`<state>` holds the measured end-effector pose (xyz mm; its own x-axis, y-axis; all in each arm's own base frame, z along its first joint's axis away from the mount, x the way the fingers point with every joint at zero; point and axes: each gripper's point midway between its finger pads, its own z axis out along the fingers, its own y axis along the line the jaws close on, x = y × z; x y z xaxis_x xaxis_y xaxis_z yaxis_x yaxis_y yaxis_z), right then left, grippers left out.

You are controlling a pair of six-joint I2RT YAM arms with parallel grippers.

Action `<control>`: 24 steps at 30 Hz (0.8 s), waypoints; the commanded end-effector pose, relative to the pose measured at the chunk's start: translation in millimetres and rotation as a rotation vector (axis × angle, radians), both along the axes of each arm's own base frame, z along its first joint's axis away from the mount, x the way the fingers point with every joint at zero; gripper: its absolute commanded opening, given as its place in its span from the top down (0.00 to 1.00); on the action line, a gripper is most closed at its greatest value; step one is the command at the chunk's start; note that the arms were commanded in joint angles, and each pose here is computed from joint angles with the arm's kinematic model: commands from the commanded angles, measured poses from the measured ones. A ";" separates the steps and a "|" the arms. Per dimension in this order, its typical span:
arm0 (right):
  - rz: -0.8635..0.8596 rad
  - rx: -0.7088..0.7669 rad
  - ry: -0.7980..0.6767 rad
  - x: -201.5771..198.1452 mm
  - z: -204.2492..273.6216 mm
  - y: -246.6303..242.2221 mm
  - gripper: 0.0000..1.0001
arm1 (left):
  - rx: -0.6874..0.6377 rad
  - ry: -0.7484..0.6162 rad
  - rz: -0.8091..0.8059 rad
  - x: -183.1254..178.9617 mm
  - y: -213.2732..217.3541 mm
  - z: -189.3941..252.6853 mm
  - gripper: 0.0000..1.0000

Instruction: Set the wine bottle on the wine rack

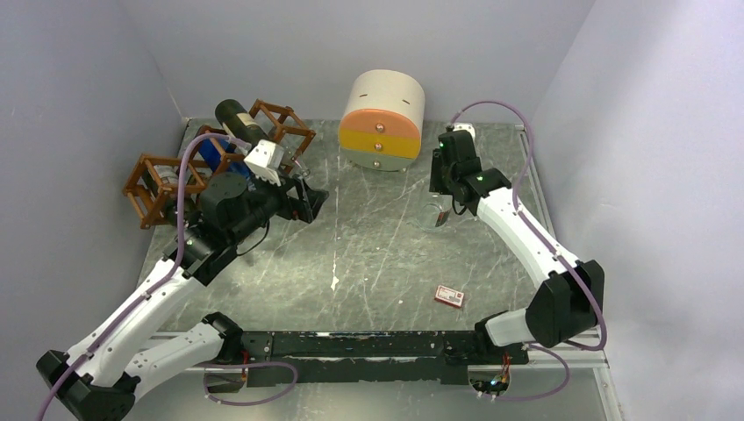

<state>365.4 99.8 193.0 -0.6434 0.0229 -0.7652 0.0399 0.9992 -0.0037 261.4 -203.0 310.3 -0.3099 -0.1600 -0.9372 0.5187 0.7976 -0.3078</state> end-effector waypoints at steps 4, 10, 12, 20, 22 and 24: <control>0.059 0.010 0.005 7.8 5.0 8.8 0.77 | -0.020 -0.015 0.046 10.8 1.7 0.1 0.03; 0.171 0.166 -0.020 3.4 22.4 42.5 1.00 | -0.027 0.000 0.036 10.1 -0.8 -6.4 0.03; 0.212 0.248 -0.039 0.8 30.8 59.3 1.00 | -0.028 0.007 0.035 10.5 -1.8 -7.5 0.03; 0.281 0.533 -0.228 -10.3 55.8 113.9 1.00 | -0.020 0.043 0.020 12.6 -7.5 -16.0 0.03; 0.270 0.565 -0.254 -12.2 42.7 117.0 1.00 | -0.021 0.076 0.013 13.5 -11.6 -21.3 0.03; 0.275 0.581 -0.265 -17.7 33.1 122.4 1.00 | -0.028 0.111 0.002 13.4 -16.2 -24.9 0.03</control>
<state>339.1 196.9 191.0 -0.6017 0.1753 -0.7793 -0.2205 0.9013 0.3730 273.6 -209.6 281.2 -0.3789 -0.1588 -0.9117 0.4725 0.8139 -0.3382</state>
